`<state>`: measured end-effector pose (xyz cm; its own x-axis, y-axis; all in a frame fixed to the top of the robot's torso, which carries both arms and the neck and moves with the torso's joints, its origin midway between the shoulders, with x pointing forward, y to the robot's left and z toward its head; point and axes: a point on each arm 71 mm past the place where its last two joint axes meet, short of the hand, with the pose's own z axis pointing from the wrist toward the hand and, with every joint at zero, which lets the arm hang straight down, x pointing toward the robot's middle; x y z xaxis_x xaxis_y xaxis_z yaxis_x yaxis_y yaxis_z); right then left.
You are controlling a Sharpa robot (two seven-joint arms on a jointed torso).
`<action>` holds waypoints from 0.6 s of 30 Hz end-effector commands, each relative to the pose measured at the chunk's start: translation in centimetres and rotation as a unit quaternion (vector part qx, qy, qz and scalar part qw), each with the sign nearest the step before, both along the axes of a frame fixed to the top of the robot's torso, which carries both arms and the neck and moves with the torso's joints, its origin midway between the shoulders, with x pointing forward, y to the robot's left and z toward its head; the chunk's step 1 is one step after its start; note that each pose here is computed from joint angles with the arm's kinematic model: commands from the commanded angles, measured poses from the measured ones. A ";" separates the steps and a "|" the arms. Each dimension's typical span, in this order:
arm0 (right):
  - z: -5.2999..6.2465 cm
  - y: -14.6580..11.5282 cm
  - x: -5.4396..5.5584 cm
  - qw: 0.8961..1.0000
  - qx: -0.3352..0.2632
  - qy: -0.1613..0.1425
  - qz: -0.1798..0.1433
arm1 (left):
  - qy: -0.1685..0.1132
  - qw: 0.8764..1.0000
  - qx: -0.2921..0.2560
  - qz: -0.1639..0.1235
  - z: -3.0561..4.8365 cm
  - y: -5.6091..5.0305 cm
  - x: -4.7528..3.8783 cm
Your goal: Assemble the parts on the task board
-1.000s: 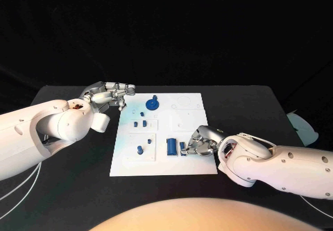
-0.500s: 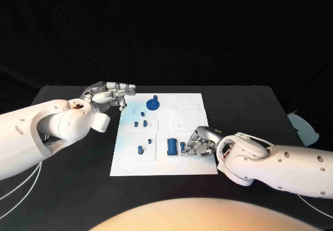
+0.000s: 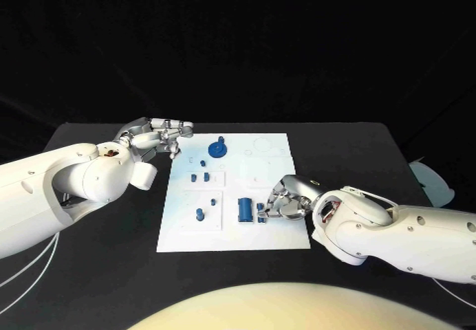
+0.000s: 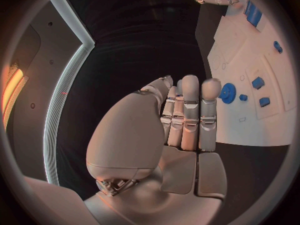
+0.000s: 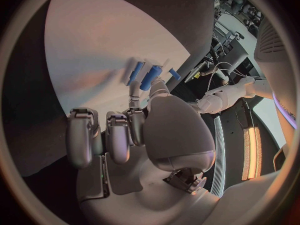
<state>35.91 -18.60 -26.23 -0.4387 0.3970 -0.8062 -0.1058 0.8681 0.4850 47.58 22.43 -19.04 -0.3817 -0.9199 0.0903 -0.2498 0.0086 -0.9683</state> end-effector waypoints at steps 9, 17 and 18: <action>2.5 -2.2 5.6 0.979 0.198 -0.026 -0.031 | -0.001 1.000 -0.025 0.007 -1.08 -0.2 0.24; 2.7 -3.4 10.0 0.941 0.331 0.006 -0.067 | -0.015 0.997 -0.053 0.052 -1.68 0.2 1.54; 2.8 -3.6 10.7 0.936 0.345 0.008 -0.072 | -0.017 0.996 -0.057 0.060 -1.80 0.3 1.81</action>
<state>46.39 -22.36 -23.72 -0.3194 0.7807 -0.5371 -0.0256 0.5595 0.8284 49.12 22.55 -21.16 -0.3167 -0.9390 0.1343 -0.2488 -0.0544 -0.9670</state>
